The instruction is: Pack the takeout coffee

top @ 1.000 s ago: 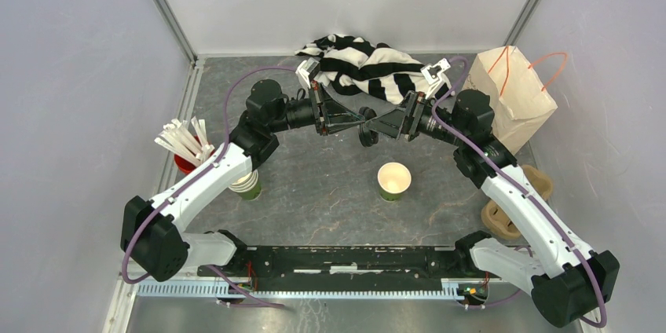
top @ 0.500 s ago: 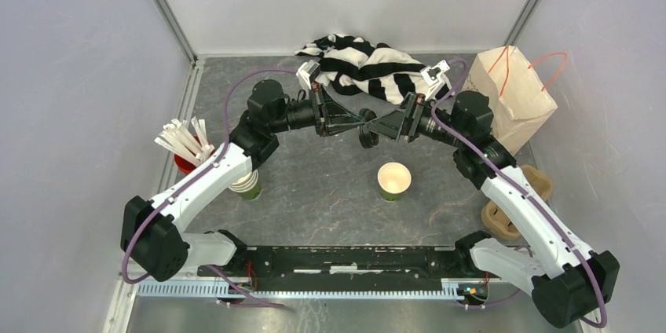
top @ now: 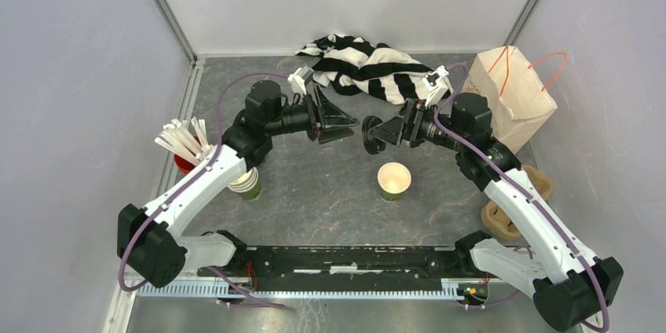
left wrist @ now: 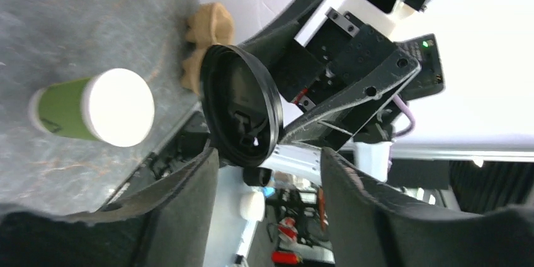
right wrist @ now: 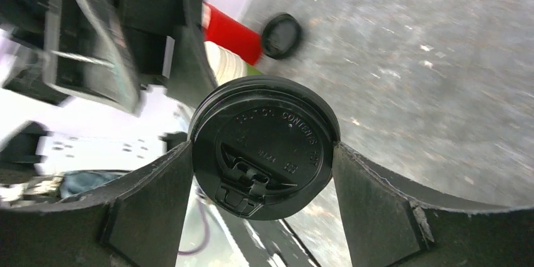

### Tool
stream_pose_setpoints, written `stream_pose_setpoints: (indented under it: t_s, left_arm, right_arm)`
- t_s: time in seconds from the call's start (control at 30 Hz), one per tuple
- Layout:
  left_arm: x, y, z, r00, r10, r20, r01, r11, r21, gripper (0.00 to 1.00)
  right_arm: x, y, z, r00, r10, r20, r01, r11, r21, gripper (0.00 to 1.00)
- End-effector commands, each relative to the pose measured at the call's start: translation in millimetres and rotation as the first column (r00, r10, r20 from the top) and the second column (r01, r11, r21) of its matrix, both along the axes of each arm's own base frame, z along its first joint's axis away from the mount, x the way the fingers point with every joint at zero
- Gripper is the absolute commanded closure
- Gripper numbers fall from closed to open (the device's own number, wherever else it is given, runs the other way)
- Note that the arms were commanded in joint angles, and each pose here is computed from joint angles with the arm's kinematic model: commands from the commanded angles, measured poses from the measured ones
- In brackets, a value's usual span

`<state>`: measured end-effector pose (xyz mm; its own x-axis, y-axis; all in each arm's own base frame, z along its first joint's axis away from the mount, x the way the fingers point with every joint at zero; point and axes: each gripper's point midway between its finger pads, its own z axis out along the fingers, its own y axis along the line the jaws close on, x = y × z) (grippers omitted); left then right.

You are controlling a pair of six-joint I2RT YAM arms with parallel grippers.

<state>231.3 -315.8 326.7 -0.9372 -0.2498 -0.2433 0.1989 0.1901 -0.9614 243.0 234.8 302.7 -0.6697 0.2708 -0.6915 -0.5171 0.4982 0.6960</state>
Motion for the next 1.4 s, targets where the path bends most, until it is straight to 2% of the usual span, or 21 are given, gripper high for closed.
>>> stream_pose_setpoints:
  t_s: [0.0,0.1,0.37,0.53,0.73,0.9,1.13,1.37]
  left_arm:
    - [6.2,27.1,7.3,0.989,0.076,0.129,-0.087,0.993,0.083,0.30]
    - [12.0,40.2,-4.6,0.984,0.117,0.133,-0.137,0.979,0.149,0.23]
    - [14.2,44.1,-33.4,0.988,0.070,0.137,-0.106,0.958,0.268,0.21]
    - [13.4,45.0,-43.7,0.988,0.057,0.141,-0.096,0.953,0.288,0.20]
    - [17.1,43.9,-53.9,0.989,0.036,0.141,-0.080,0.945,0.316,0.20]
    - [21.5,43.6,-57.3,0.988,0.019,0.152,-0.072,0.936,0.346,0.20]
    - [26.7,43.8,-62.0,0.989,0.000,0.151,-0.060,0.920,0.388,0.20]
    - [32.8,42.6,-62.8,0.988,-0.007,0.154,-0.056,0.915,0.398,0.20]
  right_arm:
    - [-0.1,-31.0,-10.9,0.996,-0.061,0.067,0.076,0.968,-0.239,0.18]
    - [-7.2,-51.1,-31.0,0.996,-0.075,0.044,0.086,0.920,-0.383,0.17]
    - [-13.0,-66.3,-70.1,0.993,-0.103,-0.056,0.055,0.834,-0.550,0.19]
    - [-16.7,-66.0,-95.1,0.990,-0.088,-0.109,-0.019,0.689,-0.724,0.20]
    - [-23.4,-55.5,-111.1,0.992,-0.047,-0.114,-0.075,0.505,-0.860,0.20]
    - [-22.6,-49.5,-122.8,0.995,-0.033,-0.094,-0.072,0.421,-0.904,0.20]
    - [-15.6,-43.8,-135.0,0.996,-0.034,-0.087,-0.067,0.396,-0.916,0.19]
    - [-16.7,-40.4,-143.9,0.994,-0.038,-0.099,-0.075,0.412,-0.908,0.16]
